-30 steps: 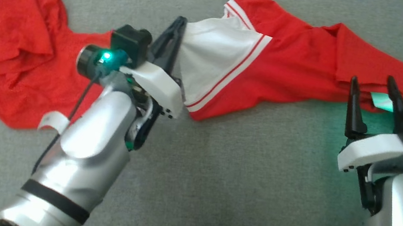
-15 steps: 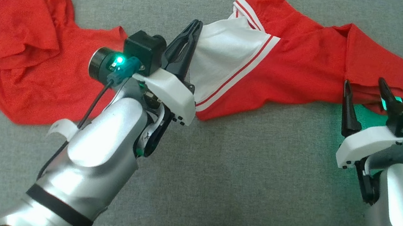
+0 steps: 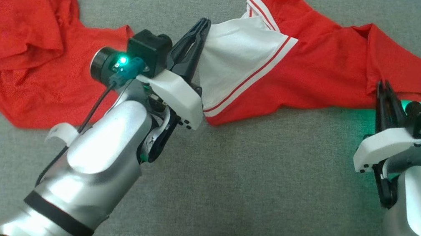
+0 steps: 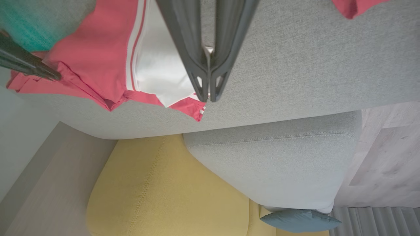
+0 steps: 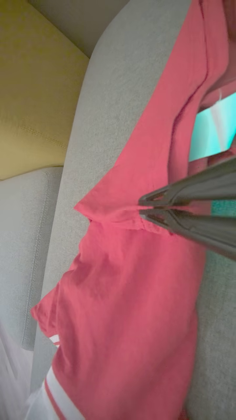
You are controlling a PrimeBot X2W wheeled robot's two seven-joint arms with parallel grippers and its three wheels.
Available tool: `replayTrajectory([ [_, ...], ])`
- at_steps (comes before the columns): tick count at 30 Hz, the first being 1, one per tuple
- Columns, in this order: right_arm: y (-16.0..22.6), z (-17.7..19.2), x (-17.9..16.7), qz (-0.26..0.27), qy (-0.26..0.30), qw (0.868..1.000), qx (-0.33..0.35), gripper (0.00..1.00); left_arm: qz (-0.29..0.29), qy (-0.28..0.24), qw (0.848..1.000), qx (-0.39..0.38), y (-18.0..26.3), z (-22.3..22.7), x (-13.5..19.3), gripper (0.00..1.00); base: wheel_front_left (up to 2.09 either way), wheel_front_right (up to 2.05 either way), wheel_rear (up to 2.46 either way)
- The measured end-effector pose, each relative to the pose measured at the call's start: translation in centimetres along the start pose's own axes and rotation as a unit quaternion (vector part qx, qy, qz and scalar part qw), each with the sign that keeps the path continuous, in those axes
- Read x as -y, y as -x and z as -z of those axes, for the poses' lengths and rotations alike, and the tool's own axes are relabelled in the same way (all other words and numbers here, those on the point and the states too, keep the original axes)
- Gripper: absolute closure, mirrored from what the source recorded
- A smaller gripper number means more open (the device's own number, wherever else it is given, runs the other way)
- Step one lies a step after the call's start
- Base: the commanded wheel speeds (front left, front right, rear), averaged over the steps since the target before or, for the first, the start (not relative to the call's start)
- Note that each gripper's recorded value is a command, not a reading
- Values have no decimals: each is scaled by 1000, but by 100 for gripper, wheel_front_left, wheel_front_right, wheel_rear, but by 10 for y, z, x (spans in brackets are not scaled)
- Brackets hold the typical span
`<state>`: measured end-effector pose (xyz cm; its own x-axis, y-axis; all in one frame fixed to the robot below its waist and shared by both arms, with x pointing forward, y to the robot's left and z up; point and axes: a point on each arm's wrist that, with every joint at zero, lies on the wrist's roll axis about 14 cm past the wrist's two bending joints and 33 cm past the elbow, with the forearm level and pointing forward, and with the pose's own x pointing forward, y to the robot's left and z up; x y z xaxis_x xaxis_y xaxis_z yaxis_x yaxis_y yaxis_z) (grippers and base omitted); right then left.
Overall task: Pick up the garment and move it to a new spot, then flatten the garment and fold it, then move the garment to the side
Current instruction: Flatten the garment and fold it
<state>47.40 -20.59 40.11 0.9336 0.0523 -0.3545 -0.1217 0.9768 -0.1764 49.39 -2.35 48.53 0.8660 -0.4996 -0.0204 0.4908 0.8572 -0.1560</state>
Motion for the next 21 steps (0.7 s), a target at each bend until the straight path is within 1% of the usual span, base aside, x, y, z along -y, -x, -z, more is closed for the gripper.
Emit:
replayTrajectory([
  [3,2,0,3,3,-1,1000,-1,100,-2,0,1000,2,1,-3,-1,100,0,0,0],
  [7,8,-14,14,16,-3,1000,26,100,-9,-7,1000,11,5,-12,-3,100,0,0,0],
  [10,15,-37,30,31,11,998,60,100,-11,-17,999,27,8,-24,-4,100,0,0,0],
  [12,21,-60,47,45,30,995,88,100,-16,-27,999,43,10,-37,-10,100,0,0,0],
  [14,29,-91,69,65,53,989,125,100,-19,-40,997,62,12,-53,-14,100,0,0,0],
  [16,40,-129,91,88,75,979,166,100,-22,-53,994,90,12,-76,-16,100,0,0,0],
  [18,55,-164,109,108,94,968,205,100,-19,-67,990,126,12,-107,-15,100,0,0,0],
  [21,83,-209,127,133,116,950,260,100,-13,-85,976,198,14,-167,-8,100,0,0,0],
])
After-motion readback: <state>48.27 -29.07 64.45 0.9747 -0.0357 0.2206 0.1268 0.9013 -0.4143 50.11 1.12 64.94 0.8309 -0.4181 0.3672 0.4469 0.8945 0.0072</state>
